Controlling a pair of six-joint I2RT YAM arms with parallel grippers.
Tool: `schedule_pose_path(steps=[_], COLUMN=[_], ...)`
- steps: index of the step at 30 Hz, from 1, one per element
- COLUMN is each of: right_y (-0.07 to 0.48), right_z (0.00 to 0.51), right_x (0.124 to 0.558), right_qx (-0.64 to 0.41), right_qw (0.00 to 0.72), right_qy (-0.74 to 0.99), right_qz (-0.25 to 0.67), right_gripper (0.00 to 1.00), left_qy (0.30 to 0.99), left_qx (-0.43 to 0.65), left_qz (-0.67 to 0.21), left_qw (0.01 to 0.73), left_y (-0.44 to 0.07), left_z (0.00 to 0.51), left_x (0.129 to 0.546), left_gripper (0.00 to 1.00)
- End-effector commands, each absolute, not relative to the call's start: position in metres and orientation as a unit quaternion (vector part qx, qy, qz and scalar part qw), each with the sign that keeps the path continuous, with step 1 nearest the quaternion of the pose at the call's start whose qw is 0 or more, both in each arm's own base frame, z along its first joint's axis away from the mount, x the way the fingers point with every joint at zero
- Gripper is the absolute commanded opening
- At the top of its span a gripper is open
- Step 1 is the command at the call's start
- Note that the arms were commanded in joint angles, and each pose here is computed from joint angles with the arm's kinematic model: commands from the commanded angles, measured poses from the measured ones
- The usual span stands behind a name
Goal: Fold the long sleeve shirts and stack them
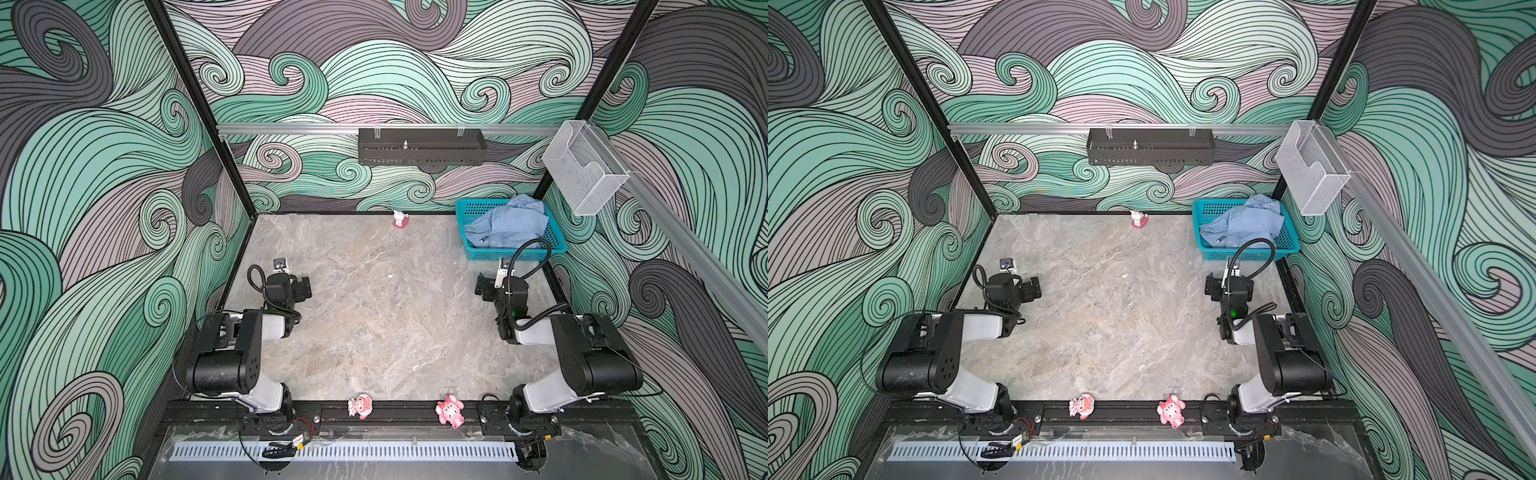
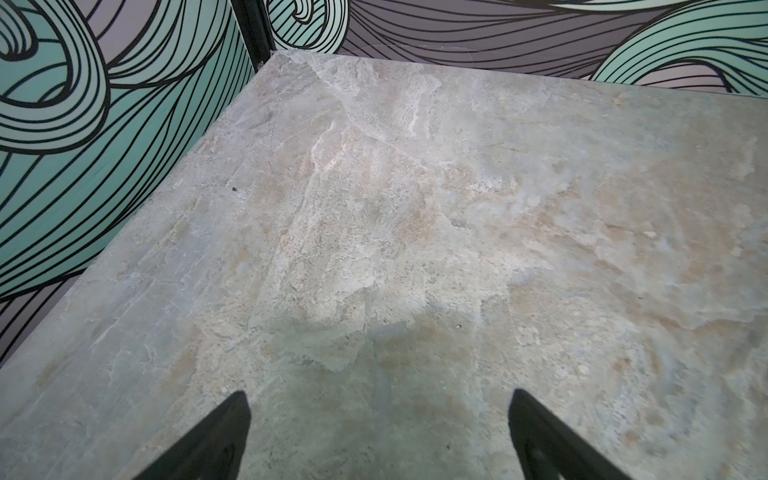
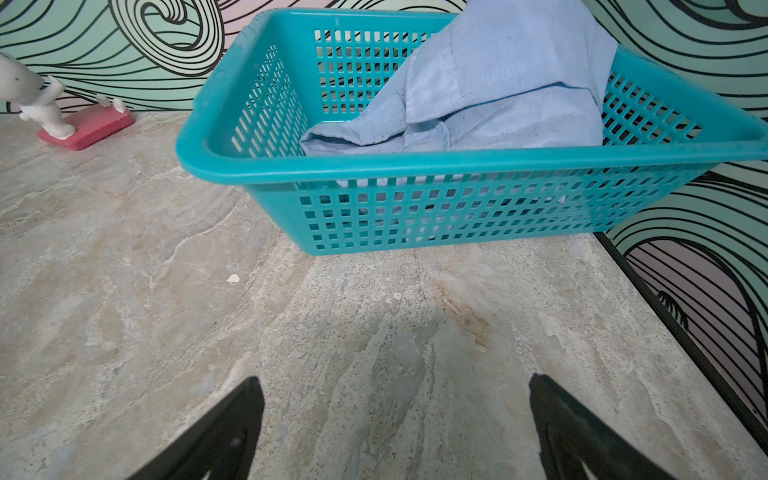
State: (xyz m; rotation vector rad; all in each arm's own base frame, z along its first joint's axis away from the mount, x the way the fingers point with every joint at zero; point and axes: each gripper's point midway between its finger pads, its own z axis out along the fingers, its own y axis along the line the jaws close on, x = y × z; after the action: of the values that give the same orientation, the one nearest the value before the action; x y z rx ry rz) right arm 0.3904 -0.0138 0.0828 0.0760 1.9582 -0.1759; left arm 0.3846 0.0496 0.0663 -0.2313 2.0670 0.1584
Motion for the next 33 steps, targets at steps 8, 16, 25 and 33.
schedule_pose_path(steps=[8, 16, 25, 33], right_y=[-0.015, -0.043, -0.063, -0.083], right_z=[0.095, 0.177, 0.218, 0.187], right_x=[0.394, 0.363, 0.387, 0.444], right_qx=[0.041, 0.236, 0.321, 0.359], right_qw=[0.572, 0.514, 0.408, 0.32], right_qy=[0.816, 0.824, 0.855, 0.877], right_qz=[-0.072, -0.027, -0.019, -0.014], right_gripper=[0.99, 0.9, 0.92, 0.94], left_qy=[0.841, 0.85, 0.907, 0.908], left_qx=[-0.103, -0.208, -0.193, -0.19], left_qz=[0.065, 0.077, -0.004, -0.016], left_qw=[0.527, 0.477, 0.373, 0.372], left_y=[0.05, 0.058, 0.024, 0.017], left_z=[0.085, 0.166, 0.21, 0.226], left_x=[0.394, 0.378, 0.361, 0.354], left_gripper=[0.97, 0.94, 0.94, 0.96])
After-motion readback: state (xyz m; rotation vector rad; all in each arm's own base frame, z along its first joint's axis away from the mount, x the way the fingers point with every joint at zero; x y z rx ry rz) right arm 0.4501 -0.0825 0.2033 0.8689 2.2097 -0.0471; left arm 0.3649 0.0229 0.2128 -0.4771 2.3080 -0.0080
